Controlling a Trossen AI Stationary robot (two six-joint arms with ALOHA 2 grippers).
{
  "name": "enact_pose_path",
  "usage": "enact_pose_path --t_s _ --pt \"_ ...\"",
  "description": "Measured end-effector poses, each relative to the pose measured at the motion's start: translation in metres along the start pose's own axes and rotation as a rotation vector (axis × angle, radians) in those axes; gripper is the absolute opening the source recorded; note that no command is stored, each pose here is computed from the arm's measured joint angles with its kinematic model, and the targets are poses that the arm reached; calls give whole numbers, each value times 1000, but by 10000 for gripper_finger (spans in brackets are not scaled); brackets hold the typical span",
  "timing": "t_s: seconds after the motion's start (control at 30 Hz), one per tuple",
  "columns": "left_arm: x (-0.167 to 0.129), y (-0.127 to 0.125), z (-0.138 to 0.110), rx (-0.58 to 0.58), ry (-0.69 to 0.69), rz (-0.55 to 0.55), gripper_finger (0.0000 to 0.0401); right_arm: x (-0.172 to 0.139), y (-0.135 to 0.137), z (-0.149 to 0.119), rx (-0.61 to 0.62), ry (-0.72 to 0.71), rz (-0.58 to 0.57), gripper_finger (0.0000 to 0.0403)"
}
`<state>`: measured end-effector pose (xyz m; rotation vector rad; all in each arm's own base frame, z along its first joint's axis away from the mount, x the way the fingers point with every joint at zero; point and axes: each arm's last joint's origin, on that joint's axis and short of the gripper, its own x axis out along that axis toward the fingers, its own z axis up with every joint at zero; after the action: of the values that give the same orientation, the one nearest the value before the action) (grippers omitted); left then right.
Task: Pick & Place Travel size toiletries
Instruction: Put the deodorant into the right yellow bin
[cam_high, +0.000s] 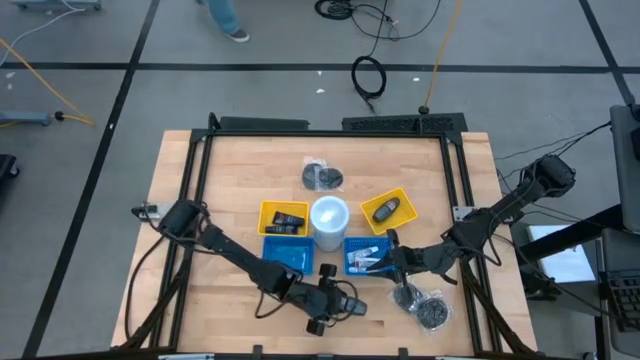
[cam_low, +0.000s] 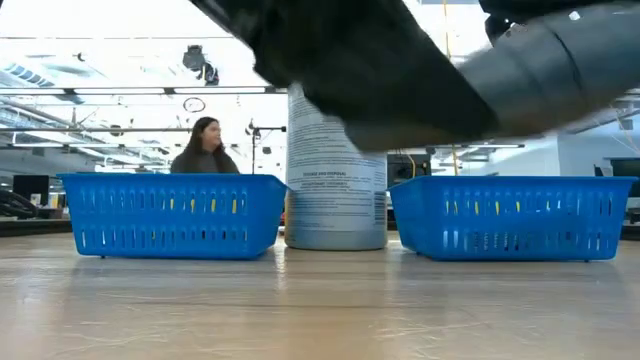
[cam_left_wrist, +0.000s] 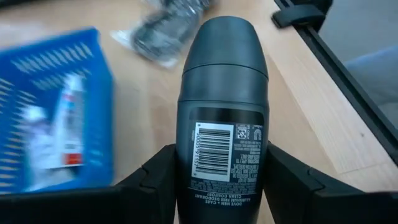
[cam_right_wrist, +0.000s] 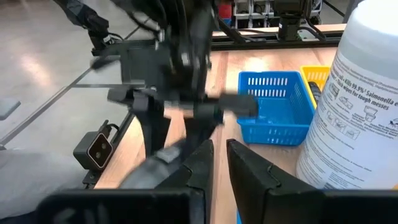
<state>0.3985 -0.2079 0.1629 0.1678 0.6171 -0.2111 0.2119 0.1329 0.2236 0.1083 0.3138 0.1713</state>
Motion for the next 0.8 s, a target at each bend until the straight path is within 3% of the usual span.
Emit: enact_pose_path --t_s 0.23,0.47,0.6,0.8 --pt "-48 -1 32 46 -69 157 173 0 1 3 9 -31 8 45" --pt "-81 0 51 136 -124 316 173 -2 4 17 -72 -171 33 51" --pt "-92 2 57 145 -144 346 173 -3 5 23 -126 -228 36 85" --pt "-101 7 62 153 -157 412 173 -4 6 28 -177 -285 36 170"
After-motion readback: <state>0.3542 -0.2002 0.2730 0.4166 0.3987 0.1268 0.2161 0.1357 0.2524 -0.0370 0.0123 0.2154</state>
